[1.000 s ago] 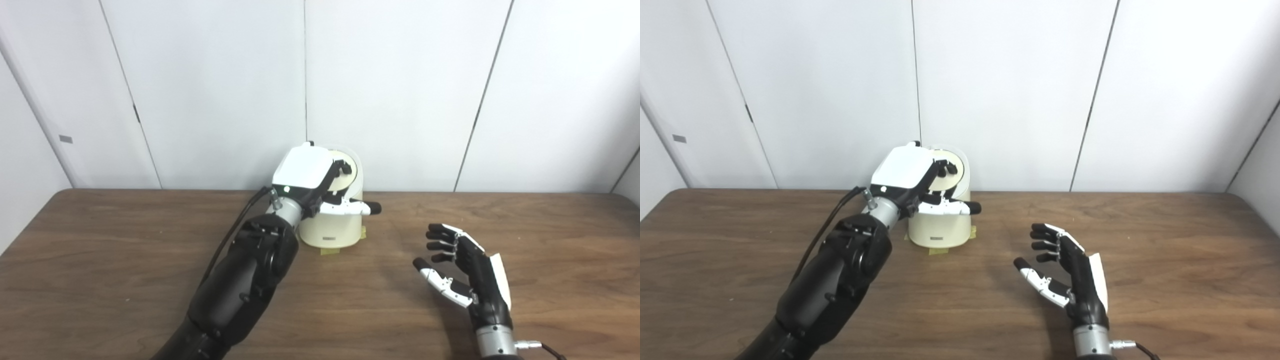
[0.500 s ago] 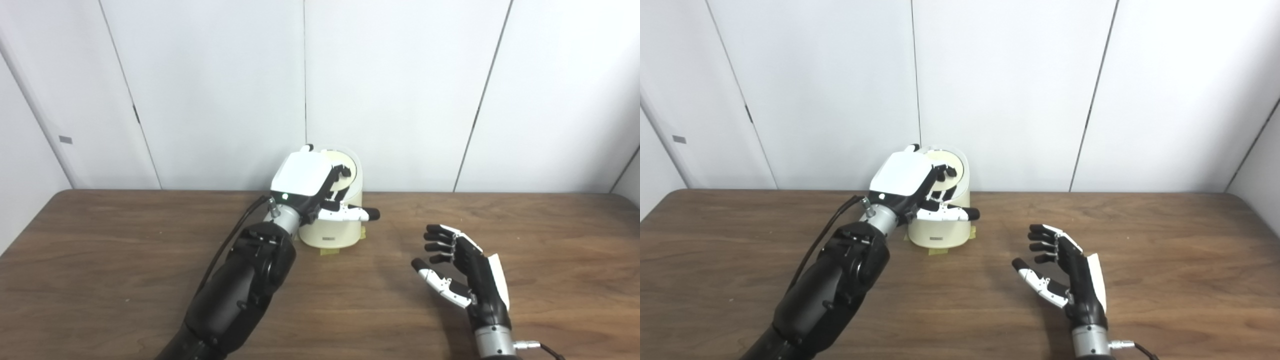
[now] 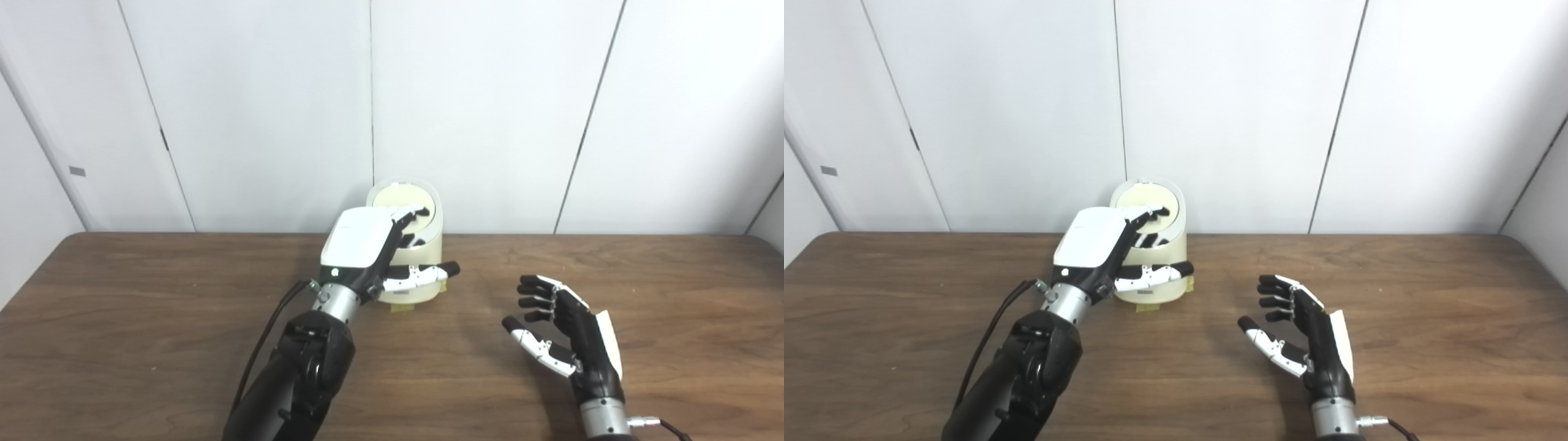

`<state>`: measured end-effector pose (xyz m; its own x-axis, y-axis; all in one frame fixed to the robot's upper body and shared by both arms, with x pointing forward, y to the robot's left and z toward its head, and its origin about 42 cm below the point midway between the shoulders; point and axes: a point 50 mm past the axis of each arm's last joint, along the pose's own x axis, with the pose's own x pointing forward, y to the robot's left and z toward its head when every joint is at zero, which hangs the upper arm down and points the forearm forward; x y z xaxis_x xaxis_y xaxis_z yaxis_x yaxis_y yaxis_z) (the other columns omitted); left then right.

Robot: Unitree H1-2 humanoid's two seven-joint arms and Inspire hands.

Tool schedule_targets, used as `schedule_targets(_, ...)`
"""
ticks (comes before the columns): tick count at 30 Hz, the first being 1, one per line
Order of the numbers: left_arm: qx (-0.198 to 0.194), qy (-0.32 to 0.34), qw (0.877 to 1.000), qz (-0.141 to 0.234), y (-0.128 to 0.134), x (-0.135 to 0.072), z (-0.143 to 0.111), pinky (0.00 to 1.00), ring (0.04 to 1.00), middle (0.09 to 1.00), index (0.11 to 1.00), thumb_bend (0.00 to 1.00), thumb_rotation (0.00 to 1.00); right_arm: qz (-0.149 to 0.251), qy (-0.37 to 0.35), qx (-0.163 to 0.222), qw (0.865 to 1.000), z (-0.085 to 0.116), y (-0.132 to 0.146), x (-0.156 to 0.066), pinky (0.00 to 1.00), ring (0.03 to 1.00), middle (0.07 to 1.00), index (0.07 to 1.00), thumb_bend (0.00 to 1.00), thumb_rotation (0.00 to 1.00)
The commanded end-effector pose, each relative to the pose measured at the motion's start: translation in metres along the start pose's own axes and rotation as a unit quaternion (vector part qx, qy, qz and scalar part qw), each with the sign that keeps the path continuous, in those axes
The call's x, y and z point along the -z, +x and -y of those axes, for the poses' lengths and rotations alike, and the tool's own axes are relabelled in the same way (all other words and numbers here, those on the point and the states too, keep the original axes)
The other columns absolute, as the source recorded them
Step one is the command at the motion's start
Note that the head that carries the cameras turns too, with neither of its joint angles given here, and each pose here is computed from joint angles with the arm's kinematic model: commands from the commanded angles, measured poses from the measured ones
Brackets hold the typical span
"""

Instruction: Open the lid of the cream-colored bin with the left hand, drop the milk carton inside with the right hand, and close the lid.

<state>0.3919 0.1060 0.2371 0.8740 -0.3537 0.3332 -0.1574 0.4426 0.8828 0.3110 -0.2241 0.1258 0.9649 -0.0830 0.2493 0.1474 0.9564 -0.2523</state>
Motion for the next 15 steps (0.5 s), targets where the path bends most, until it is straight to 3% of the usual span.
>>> schedule_targets(1, -0.090, 0.000, 0.995, 0.049, 0.013, -0.018, -0.034, 0.75, 0.815, 0.818, 0.829, 0.69, 0.73, -0.002, -0.006, -0.003, 1.000, -0.004, -0.007, 0.006, 0.56, 0.655, 0.692, 0.700, 0.34, 0.21)
schedule_targets(8, -0.140, 0.006, 0.988, 0.066, 0.002, -0.024, -0.061, 0.79, 0.812, 0.810, 0.821, 0.70, 0.80, -0.006, -0.001, -0.003, 1.000, -0.005, -0.005, 0.008, 0.57, 0.659, 0.693, 0.702, 0.34, 0.20)
schedule_targets(15, -0.173, 0.000, 0.984, 0.052, -0.032, -0.015, -0.076, 0.76, 0.798, 0.801, 0.812, 0.66, 0.79, -0.006, -0.005, -0.003, 1.000, -0.006, -0.003, 0.009, 0.57, 0.665, 0.701, 0.703, 0.34, 0.23)
